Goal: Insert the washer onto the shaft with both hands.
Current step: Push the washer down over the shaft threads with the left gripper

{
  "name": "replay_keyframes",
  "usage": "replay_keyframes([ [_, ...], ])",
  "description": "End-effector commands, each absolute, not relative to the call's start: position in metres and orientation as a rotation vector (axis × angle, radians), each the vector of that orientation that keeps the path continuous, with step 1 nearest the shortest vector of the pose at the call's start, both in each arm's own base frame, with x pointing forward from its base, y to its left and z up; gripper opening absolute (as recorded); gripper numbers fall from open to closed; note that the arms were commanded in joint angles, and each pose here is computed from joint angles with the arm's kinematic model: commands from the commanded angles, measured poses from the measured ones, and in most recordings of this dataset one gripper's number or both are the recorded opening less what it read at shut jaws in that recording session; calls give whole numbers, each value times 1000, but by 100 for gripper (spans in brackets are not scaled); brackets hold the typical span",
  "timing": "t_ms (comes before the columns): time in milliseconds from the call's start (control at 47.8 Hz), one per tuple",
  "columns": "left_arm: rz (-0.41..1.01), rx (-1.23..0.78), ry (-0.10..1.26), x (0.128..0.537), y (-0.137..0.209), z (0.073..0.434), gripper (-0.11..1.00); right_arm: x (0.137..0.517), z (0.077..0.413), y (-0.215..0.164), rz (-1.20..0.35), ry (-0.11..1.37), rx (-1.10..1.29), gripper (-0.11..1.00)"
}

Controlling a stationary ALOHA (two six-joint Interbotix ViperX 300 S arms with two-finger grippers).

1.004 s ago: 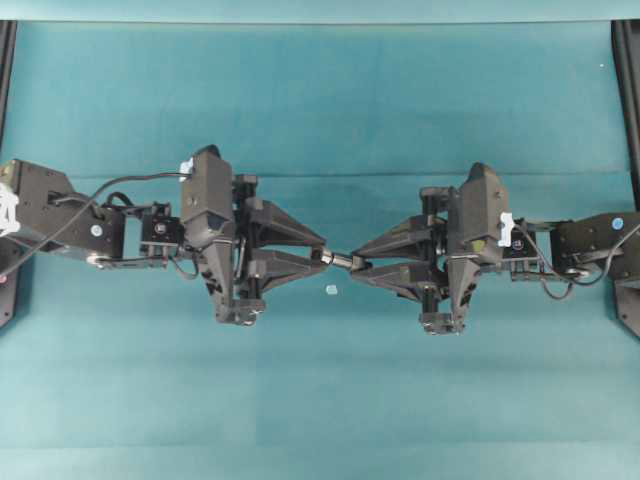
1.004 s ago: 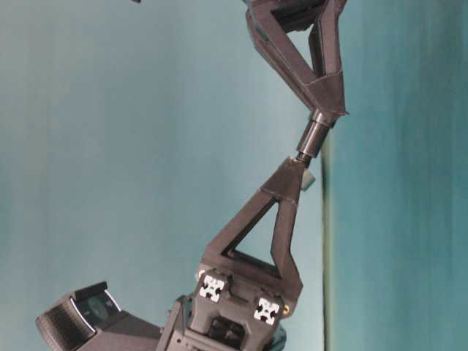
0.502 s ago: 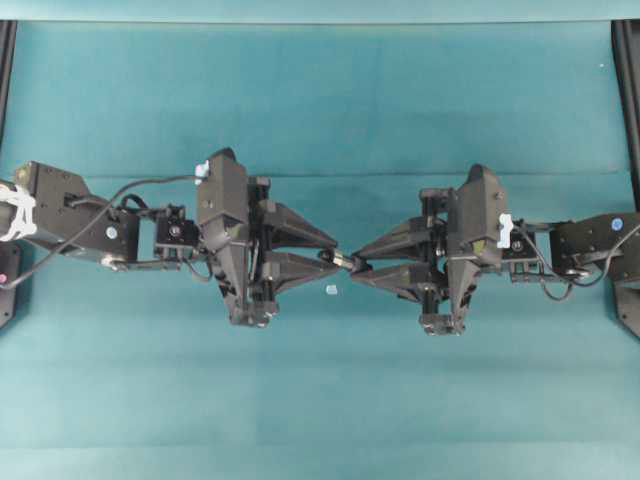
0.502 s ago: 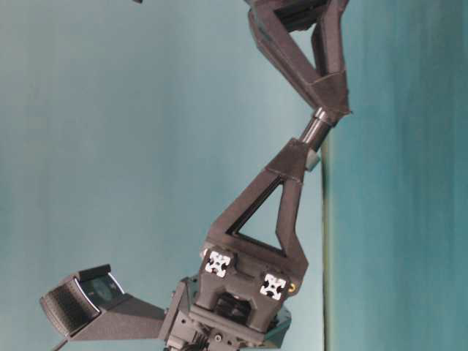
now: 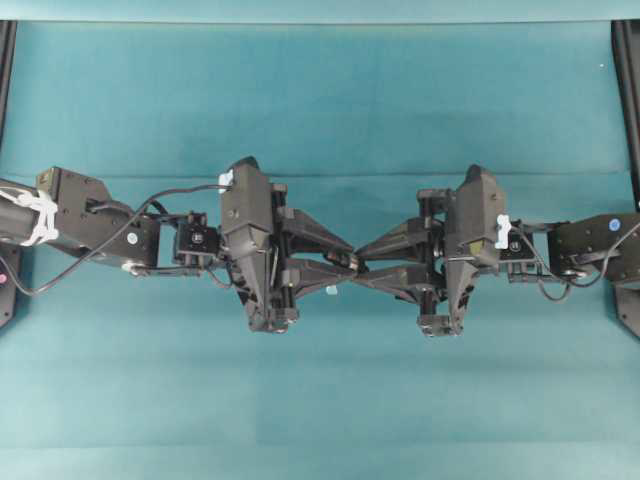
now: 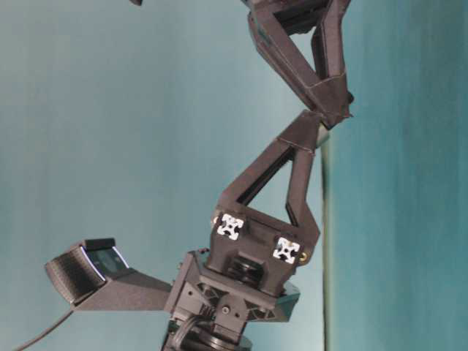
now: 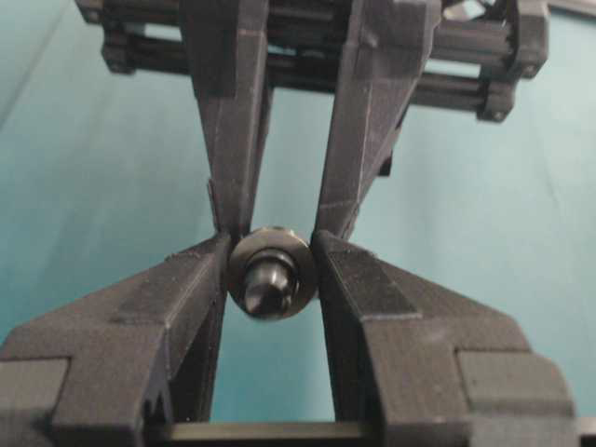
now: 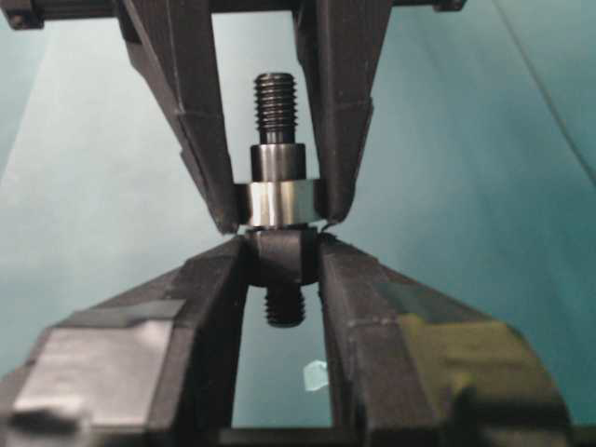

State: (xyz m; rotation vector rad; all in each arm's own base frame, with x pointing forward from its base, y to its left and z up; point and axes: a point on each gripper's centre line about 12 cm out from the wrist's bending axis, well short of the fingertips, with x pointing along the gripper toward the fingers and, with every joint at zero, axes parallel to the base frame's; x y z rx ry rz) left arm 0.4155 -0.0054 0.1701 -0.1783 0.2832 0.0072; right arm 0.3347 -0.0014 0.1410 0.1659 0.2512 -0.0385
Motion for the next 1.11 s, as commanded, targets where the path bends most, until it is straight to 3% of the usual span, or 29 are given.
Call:
replay_keyframes([
  [0, -10, -173, 272, 417, -11, 176, 35, 340, 149, -4, -46, 217, 172, 0],
  [1087, -5, -179, 264, 420, -9, 180, 35, 339, 148, -4, -47, 227, 175, 0],
])
